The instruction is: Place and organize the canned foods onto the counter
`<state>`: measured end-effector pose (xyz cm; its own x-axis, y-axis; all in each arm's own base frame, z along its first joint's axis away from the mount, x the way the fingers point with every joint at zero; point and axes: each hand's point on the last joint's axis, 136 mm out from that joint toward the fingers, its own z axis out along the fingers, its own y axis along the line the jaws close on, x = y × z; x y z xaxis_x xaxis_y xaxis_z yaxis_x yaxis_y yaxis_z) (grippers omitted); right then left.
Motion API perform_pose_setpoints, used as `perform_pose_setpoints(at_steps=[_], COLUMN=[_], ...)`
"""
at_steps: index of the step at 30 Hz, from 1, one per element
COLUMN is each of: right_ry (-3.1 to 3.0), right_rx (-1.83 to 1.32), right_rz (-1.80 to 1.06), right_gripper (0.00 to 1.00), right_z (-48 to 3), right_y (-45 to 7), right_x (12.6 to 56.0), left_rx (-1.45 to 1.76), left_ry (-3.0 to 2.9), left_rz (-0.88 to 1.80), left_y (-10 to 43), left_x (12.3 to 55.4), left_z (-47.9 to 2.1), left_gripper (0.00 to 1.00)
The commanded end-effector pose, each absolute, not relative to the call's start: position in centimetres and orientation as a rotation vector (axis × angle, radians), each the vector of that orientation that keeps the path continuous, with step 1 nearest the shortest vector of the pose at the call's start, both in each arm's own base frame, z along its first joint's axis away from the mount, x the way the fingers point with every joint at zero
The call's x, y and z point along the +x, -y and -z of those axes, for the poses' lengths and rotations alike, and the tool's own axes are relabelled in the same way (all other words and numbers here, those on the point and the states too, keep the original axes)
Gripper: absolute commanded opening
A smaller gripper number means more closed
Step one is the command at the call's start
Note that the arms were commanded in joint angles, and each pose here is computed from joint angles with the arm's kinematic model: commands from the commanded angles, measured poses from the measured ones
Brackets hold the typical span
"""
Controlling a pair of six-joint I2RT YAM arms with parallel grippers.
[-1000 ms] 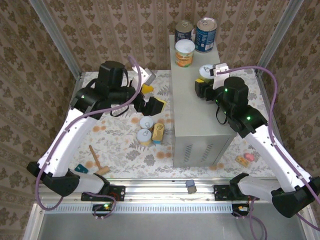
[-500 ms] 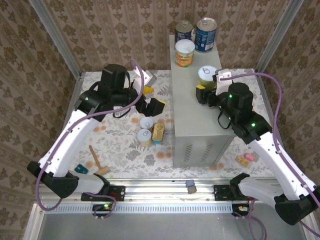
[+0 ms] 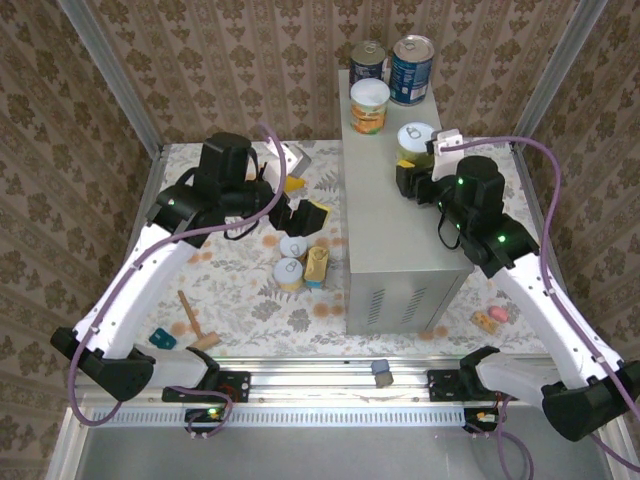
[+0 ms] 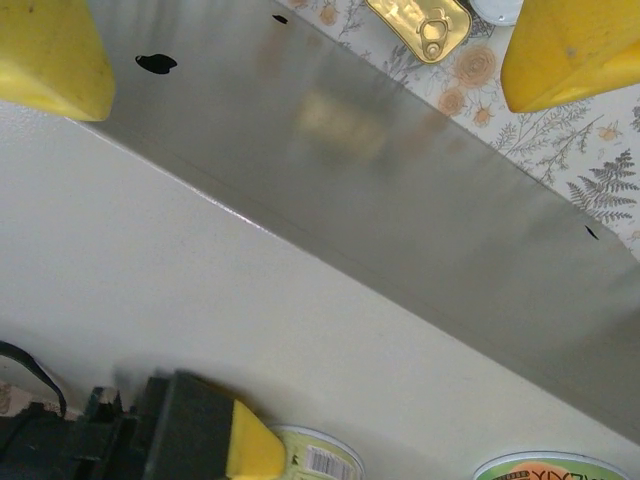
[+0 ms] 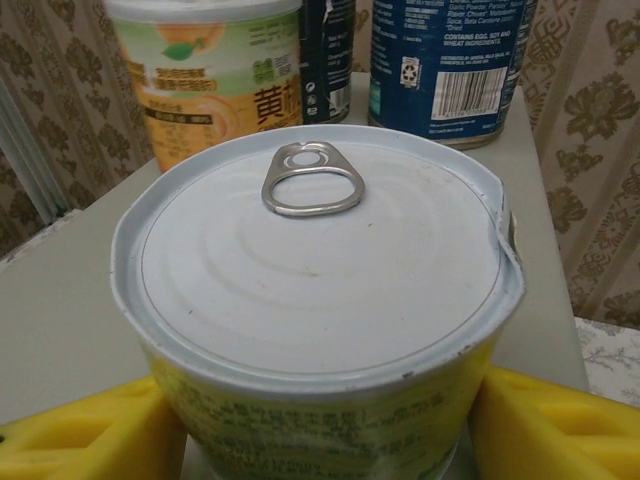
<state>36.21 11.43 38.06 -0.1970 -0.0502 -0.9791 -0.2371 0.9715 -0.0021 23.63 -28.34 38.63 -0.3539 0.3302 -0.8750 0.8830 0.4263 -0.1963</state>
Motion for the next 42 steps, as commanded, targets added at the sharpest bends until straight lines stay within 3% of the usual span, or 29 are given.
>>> perform_pose_setpoints(at_steps=[1, 18, 42], right_ry=[-1.801, -1.821, -1.851], right_rx=[-0.218, -0.209, -0.203], right_rz=[-0.200, -0.185, -0.156], right_gripper=[0.70, 0.70, 0.71], right_z=[-37.1, -36.4, -34.3], right_y=[-11.6, -10.5, -10.2], right_x=[37.6, 43.3, 45.9], left_rx=[1.021, 1.025, 1.032], left_ry=[-1.843, -1.838, -1.821], left_rz=[0.885, 0.868, 0.881], left_y=[28.0, 27.7, 27.5], left_x=[23.0, 22.9, 23.1], left_z=[-39.8, -39.7, -39.8], left_gripper=[1.00, 1.00, 1.00])
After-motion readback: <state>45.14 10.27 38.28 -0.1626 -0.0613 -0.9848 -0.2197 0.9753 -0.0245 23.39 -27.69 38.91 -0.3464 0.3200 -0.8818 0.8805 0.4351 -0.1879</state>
